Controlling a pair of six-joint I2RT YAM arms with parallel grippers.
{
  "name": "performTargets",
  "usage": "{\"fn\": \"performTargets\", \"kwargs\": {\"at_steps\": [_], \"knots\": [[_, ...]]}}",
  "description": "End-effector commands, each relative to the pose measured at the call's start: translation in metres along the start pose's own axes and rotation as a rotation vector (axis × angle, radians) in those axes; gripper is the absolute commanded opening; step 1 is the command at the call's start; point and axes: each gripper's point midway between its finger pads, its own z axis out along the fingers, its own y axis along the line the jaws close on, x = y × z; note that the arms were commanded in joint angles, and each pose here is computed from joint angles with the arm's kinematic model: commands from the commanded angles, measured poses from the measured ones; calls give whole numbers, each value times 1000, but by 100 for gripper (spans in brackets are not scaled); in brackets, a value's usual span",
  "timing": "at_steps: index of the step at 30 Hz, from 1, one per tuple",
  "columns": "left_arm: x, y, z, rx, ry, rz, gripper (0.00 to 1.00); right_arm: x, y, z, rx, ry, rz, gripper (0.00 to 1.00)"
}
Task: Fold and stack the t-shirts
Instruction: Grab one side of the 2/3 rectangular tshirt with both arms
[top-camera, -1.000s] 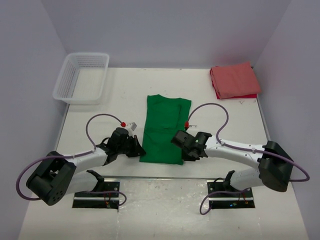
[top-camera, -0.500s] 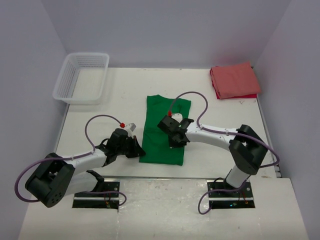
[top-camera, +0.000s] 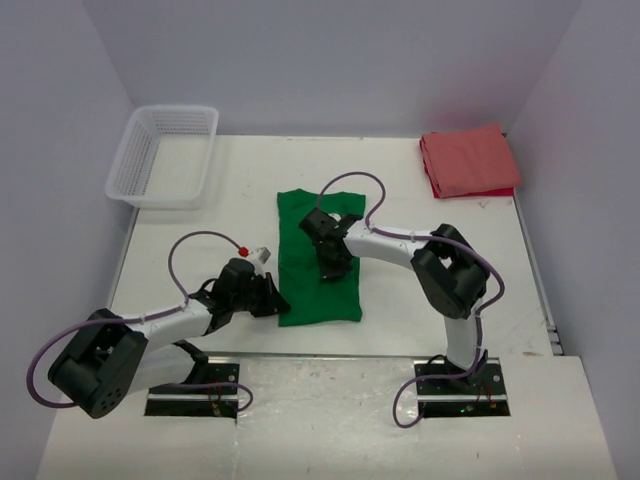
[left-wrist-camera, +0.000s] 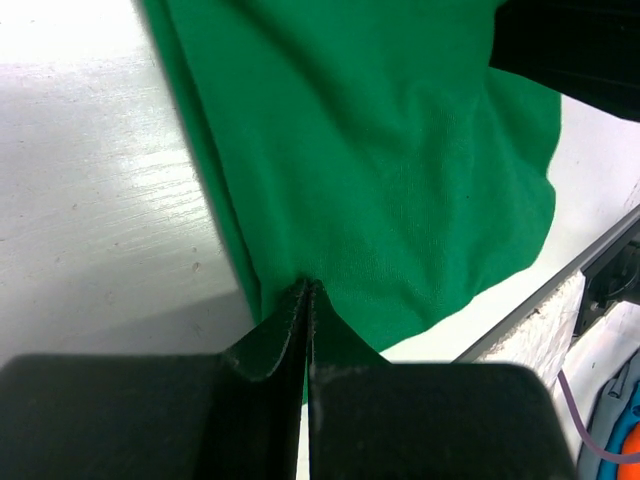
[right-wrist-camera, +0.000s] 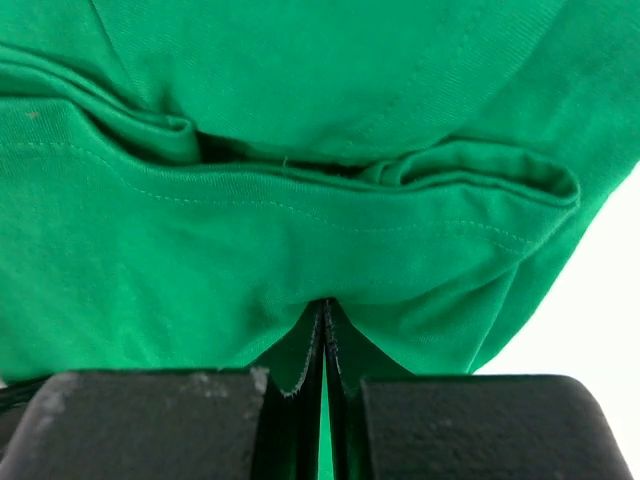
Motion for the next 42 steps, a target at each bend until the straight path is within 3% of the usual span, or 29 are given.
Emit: {"fn": "performTargets", "kwargs": {"at_steps": [1,12,23,29,36,37,38,42], "knots": [[20,21,-2,-73,48,-27,0,0,20,19,-73,57,-49,0],[-6,16,1,-131,18,11,0,-30,8,14,-41,26,-21,0],[-26,21,0,-236,2,41,0,-6,-36,16,5,31,-1,0],[-35,19,-2,-254,-12,72,0,-25,-32,-8,-61,-105,-44,0],[-39,4,-3,-184,-20,82,0,-48,-30,-89,-173,-323,-64,21],[-40,1,-4,-175,-24,84,0,-43,-31,-97,-190,-328,-60,31],[-41,-1,-5,-167,-29,86,0,-43,-31,-118,-228,-362,-52,34],[-52,-12,-17,-144,-80,99,4,-14,-38,-131,-280,-321,-1,40]]}}
